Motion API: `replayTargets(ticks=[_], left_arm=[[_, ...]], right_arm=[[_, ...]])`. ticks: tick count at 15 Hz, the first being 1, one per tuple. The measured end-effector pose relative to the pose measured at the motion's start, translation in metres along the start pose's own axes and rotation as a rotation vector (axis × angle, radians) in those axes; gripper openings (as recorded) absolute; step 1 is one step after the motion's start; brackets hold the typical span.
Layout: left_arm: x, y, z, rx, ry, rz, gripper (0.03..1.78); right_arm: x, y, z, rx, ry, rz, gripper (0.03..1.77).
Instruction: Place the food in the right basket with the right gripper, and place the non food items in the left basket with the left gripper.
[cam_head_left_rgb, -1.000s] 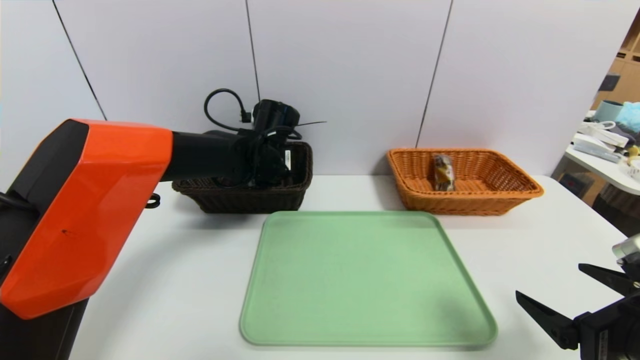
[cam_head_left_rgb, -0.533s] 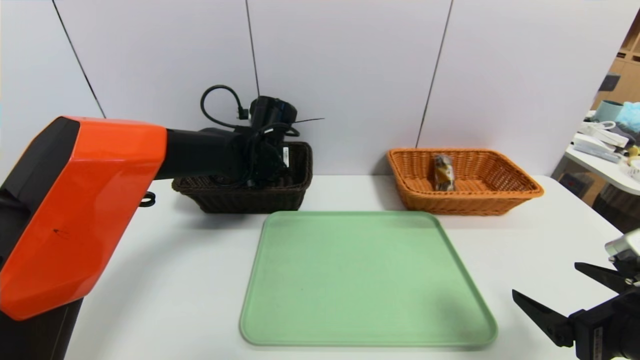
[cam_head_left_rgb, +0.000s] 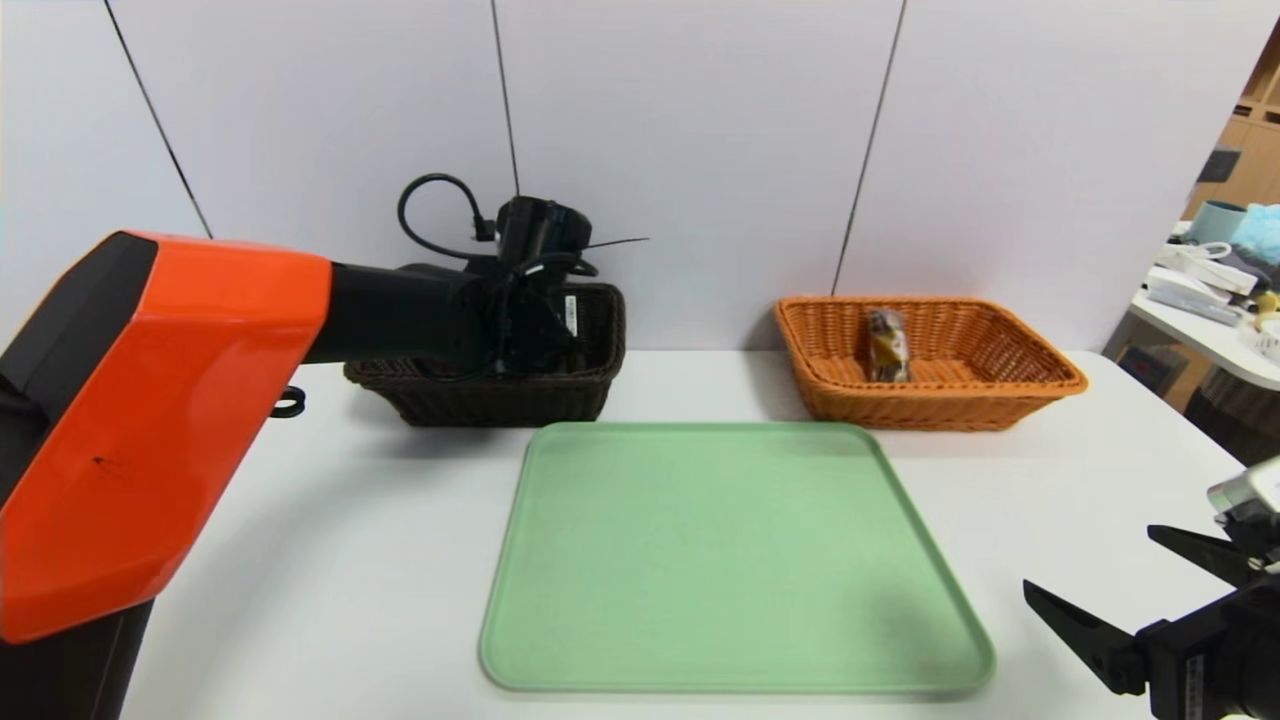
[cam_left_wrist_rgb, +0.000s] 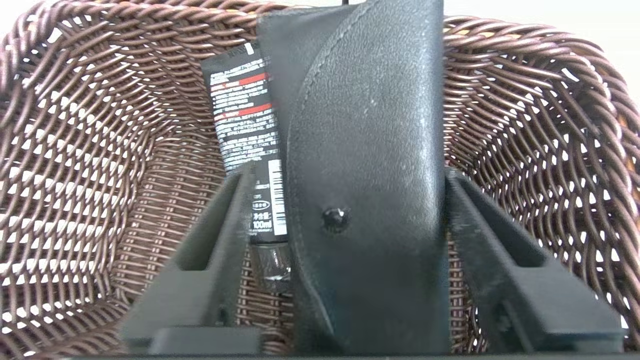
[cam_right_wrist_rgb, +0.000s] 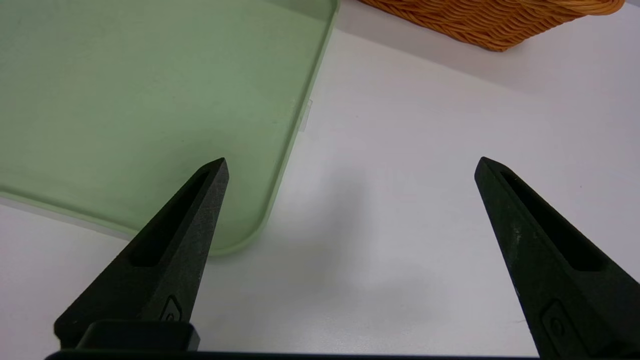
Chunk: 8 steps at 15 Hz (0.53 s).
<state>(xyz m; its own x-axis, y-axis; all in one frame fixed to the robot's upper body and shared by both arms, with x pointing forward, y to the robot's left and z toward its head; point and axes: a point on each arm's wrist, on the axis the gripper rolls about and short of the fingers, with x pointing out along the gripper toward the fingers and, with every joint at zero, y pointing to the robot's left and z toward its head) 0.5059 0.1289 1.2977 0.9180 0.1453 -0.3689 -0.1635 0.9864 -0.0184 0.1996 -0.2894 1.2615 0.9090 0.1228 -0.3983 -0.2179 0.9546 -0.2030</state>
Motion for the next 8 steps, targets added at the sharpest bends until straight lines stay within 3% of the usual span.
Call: replayTargets(ticks=[8], left_arm=[[-0.043,0.014,-0.003,0.028,0.012,-0.028,1.56]], right_arm=[[0.002,0.001,0.001,-0.001,0.005,0.003,1.70]])
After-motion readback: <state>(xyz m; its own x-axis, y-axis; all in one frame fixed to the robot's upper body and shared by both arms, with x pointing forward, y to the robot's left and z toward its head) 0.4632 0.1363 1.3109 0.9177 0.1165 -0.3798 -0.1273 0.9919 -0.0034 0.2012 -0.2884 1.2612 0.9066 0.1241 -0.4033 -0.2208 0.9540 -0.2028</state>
